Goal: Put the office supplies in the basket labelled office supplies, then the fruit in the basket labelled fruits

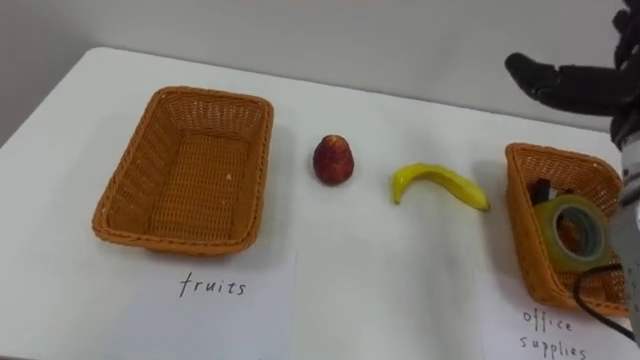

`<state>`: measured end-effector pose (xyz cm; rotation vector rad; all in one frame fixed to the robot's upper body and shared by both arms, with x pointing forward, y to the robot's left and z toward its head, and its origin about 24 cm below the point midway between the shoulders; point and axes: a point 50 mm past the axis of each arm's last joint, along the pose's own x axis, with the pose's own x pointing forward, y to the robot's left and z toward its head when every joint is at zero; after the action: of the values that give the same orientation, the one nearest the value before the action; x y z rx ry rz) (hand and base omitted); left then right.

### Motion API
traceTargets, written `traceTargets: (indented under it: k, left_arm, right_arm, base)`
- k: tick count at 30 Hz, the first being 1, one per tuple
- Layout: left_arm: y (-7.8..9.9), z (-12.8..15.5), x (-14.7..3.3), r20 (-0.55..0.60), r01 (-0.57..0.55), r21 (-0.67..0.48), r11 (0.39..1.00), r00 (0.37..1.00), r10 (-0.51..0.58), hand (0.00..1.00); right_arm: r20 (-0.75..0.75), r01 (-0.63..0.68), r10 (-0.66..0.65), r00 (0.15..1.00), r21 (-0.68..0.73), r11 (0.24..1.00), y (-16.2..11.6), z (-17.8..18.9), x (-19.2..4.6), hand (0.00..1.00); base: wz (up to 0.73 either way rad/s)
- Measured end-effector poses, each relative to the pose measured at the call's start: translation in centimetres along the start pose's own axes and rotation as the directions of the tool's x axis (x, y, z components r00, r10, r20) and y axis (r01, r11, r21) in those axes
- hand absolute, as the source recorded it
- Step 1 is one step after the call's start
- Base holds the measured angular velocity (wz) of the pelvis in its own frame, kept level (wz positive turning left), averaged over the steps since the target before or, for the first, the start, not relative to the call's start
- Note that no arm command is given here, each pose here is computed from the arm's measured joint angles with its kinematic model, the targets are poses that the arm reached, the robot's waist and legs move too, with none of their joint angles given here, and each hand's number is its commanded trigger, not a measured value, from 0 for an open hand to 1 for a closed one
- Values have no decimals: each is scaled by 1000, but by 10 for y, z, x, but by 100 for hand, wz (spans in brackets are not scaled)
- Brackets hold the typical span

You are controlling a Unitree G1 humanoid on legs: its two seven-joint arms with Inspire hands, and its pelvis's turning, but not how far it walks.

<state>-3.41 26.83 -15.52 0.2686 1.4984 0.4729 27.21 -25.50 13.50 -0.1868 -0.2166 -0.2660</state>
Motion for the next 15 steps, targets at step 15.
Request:
traceTargets:
  k: [15]
  left_arm:
    - [22,15,4,26,-22,5,1000,999,22,0]
  right_arm:
    - [-96,-269,252,963,-347,898,34,-14,9,0]
  base:
    - [0]
